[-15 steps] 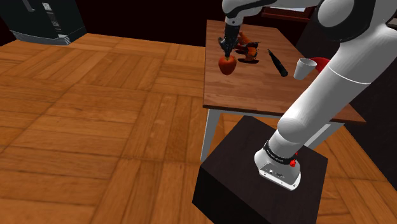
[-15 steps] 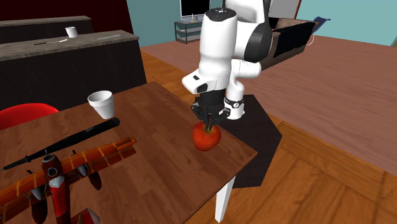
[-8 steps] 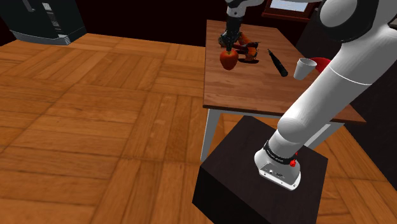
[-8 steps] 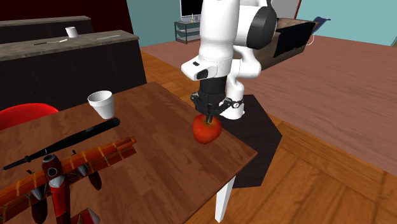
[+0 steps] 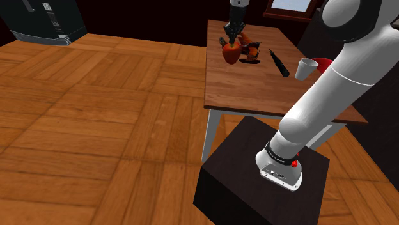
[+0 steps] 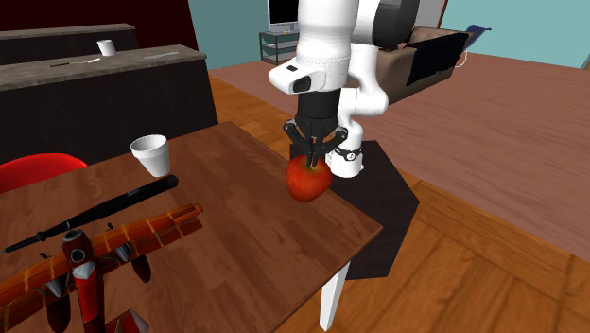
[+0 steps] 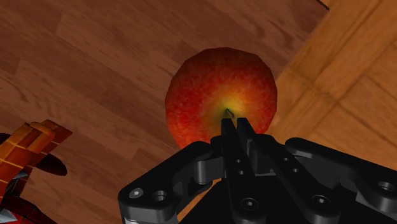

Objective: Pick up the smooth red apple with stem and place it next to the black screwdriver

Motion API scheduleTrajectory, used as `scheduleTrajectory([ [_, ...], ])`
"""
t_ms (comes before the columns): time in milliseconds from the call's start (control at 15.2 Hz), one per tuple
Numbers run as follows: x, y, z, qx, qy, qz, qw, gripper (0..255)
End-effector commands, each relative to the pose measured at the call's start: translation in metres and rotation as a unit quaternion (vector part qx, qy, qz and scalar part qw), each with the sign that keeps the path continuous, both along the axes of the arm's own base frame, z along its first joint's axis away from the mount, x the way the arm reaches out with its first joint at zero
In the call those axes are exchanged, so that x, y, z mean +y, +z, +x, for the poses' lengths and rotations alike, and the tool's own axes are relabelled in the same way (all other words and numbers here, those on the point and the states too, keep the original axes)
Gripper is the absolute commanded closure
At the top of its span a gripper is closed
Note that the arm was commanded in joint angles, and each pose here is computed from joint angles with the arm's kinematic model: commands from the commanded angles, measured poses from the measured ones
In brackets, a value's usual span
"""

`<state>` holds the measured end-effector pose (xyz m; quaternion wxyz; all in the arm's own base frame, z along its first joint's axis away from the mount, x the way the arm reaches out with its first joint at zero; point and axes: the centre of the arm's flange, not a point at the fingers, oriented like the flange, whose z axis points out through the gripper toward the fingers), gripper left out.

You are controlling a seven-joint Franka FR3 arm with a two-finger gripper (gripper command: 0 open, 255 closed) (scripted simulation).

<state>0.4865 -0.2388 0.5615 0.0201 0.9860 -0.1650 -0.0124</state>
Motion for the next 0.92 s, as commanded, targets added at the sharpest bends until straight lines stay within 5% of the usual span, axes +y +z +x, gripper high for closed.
scheduleTrajectory([
  [0, -0.001, 0.011, 0.000, 0.000, 0.000, 0.000, 1.0000, 255],
  [198, -0.001, 0.026, 0.000, 0.000, 0.000, 0.000, 1.0000, 255],
  [858, -0.126, 0.004, -0.038, 0.000, 0.000, 0.000, 1.0000, 255],
])
